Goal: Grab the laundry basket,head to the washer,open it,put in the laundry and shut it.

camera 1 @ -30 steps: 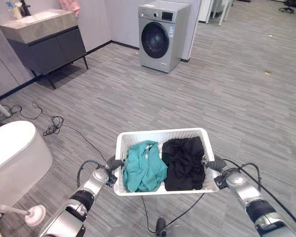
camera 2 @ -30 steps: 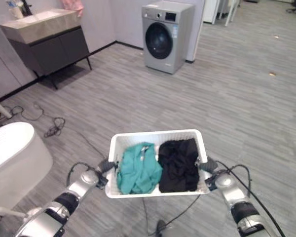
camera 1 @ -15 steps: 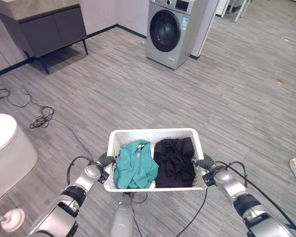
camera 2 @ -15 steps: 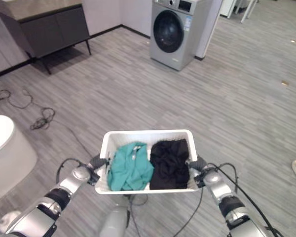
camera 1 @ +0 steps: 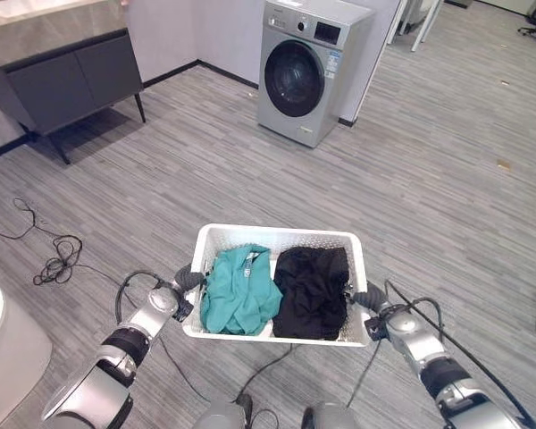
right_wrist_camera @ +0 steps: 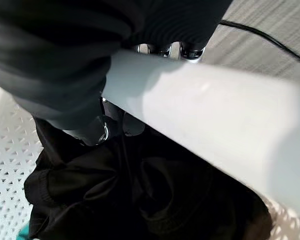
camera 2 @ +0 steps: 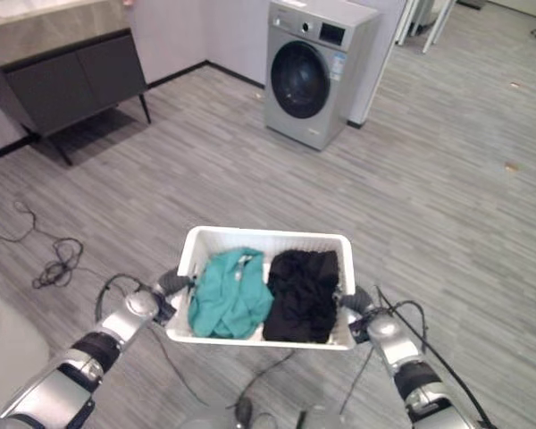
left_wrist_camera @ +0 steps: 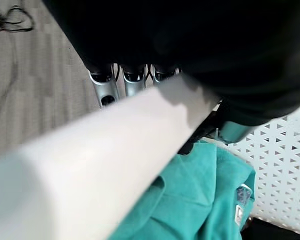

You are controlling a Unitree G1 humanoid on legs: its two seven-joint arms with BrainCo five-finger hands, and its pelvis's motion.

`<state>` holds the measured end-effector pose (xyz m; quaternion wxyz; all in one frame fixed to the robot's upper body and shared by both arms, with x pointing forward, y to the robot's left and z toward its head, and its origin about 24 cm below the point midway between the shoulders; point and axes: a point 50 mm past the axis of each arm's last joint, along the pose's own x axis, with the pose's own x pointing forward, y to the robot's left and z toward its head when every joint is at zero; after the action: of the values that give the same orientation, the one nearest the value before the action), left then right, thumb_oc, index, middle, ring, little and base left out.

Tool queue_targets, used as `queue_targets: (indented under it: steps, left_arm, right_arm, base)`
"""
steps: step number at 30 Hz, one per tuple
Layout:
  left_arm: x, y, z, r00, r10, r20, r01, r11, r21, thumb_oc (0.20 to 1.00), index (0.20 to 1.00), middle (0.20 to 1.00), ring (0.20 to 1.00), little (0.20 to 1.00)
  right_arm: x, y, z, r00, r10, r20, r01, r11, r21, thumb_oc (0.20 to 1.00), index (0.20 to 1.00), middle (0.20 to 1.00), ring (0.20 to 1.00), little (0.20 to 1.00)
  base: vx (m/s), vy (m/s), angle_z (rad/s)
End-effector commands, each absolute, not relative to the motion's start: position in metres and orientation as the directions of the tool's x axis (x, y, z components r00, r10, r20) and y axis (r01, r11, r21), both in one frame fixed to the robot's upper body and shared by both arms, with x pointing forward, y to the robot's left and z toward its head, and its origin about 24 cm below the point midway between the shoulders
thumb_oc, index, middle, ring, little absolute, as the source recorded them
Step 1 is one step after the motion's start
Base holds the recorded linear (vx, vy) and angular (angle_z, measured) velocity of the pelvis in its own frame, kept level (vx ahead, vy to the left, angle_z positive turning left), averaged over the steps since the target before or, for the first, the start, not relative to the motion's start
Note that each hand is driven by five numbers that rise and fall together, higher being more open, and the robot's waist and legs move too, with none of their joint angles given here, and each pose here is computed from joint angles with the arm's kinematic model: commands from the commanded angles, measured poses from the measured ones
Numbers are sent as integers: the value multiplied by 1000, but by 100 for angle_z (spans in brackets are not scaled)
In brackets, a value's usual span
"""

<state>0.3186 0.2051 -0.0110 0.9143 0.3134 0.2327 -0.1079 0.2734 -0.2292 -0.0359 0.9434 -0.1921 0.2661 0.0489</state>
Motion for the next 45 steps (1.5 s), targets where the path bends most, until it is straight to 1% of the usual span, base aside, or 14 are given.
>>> queue_targets:
  steps: [1,14,18,22,28,34,36,40,45]
  left_arm:
    - [344,190,25,936,-108,-334,295,758,581,200,200,200,200,200]
    - [335,185,12,925,-123,-359,316,773,550,200,200,200,200,200]
    - [341,189,24,940,-115,-322,282,793,541,200,200,200,200,200]
    - [350,178,37,947,-145,-286,283,798,532,200,200,200,200,200]
    - [352,172,39,946,-159,-282,295,787,543,200,200,200,200,200]
    - [349,181,34,946,-137,-294,277,810,517,200,200,200,200,200]
    - [342,185,25,941,-131,-312,282,814,508,200,200,200,200,200]
    - [336,196,20,937,-109,-333,282,799,531,200,200,200,200,200]
    - [339,200,25,940,-101,-325,281,770,573,200,200,200,200,200]
  right_arm:
    - [296,-251,3,929,-49,-367,-115,903,-414,200,200,200,200,200]
    - [293,-257,6,930,-51,-364,-112,903,-414,200,200,200,200,200]
    - [297,-256,12,940,-58,-335,-89,909,-408,200,200,200,200,200]
    - [300,-253,17,947,-48,-318,-94,905,-415,200,200,200,200,200]
    - [300,-246,17,953,-22,-301,-108,907,-407,200,200,200,200,200]
    - [309,-222,12,951,36,-308,-157,912,-378,200,200,200,200,200]
    - [306,-215,6,943,59,-327,-181,917,-356,200,200,200,200,200]
    - [299,-215,-3,932,60,-359,-190,921,-339,200,200,200,200,200]
    - [297,-217,-9,925,42,-377,-177,928,-329,200,200,200,200,200]
  base:
    - [548,-132,31]
    - [452,-167,22]
    - [355,-364,-5]
    - [307,-137,-22]
    - [394,95,-6]
    - [399,121,-55]
    - [518,294,-77]
    - [414,272,-42]
    - [309,282,6]
